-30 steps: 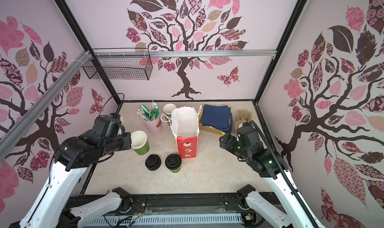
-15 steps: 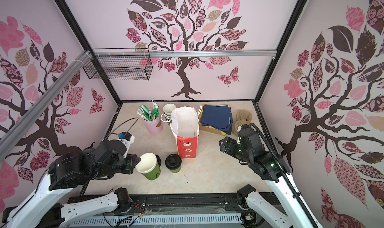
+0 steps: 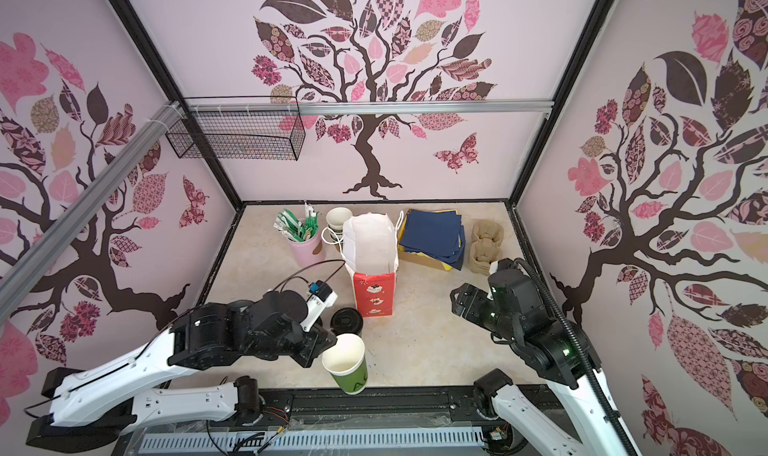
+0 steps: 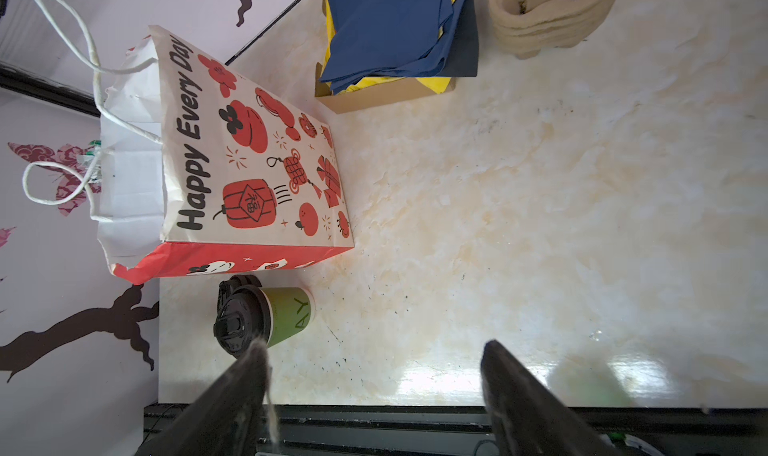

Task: Pack the takeout coffee
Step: 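Carry the white paper cup toward the table front with the left gripper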

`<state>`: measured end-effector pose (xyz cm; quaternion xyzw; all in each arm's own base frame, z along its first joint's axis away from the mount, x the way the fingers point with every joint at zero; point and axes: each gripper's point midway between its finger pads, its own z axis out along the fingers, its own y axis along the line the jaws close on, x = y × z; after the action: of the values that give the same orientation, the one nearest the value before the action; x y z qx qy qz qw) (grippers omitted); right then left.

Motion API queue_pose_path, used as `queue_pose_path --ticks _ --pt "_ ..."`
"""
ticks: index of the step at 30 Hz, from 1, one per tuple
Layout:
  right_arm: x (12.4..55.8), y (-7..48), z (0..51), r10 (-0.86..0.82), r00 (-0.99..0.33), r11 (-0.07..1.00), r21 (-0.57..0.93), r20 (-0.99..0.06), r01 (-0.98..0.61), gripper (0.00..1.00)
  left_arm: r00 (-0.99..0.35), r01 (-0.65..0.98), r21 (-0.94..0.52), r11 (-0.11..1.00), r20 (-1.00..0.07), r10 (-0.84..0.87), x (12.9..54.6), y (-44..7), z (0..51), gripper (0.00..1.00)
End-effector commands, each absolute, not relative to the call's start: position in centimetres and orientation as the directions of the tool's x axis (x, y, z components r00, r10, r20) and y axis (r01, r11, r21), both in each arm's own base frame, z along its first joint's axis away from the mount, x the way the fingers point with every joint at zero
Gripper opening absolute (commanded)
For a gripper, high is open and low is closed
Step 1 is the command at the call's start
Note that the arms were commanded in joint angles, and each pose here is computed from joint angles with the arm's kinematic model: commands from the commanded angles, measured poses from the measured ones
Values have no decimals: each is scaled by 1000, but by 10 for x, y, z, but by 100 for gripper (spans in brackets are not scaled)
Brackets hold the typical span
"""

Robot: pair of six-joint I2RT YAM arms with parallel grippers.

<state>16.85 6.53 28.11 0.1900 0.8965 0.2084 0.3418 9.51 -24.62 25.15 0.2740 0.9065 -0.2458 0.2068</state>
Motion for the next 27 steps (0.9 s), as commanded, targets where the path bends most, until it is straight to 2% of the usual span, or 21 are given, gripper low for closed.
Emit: queue_pose_path --ticks 1,8,17,27 --pt "156 40 294 526 -631 837 479 -569 266 84 -698 650 -247 719 -568 436 109 -264 236 0" --pt "144 25 304 566 -582 818 486 -584 308 83 -640 656 -149 740 -629 440 135 -289 216 0" --pt "140 30 299 574 -607 808 501 -549 310 83 -611 672 -131 729 -655 446 147 -328 188 0" --pt "141 34 298 565 -626 811 500 -538 303 83 -605 655 -116 746 -672 427 159 -346 161 0"
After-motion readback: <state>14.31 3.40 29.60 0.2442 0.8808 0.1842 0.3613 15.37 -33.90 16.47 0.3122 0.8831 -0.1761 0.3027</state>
